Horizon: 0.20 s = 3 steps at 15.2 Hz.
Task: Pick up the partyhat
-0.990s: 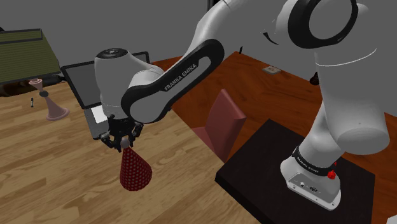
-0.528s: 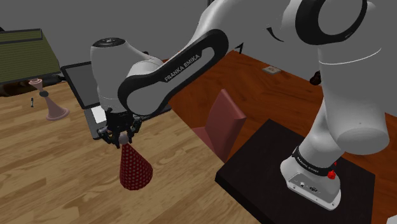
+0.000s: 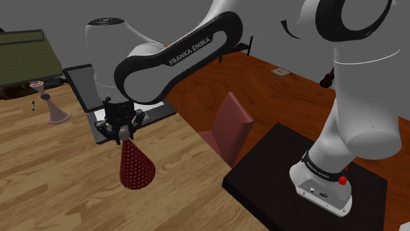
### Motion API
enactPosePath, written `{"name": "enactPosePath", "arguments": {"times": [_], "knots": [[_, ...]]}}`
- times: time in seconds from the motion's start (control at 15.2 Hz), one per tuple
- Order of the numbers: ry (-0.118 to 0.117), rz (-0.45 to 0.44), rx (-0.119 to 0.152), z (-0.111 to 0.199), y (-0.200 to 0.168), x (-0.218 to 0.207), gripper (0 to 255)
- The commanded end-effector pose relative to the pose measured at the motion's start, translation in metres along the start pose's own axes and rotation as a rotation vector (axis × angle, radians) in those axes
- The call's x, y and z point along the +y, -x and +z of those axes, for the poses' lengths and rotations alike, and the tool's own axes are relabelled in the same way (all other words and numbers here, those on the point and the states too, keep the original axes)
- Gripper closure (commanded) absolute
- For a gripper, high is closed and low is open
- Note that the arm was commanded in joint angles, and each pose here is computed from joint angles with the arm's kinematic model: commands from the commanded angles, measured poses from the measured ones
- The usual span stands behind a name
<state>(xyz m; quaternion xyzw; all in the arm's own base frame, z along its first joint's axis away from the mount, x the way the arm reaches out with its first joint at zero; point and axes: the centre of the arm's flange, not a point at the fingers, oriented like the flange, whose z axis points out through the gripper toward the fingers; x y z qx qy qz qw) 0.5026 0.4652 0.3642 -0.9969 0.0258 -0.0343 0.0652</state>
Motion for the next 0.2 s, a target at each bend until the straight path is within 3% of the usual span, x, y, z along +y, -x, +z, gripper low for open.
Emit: {"name": "enactPosePath", "arguments": {"times": [0.0,0.13], "knots": [[0.0,0.0,0.0,-0.0109,-0.0008,-0.0015,255],[0.0,0.0,0.0,-0.0117,-0.0009,-0.0015,255]]}}
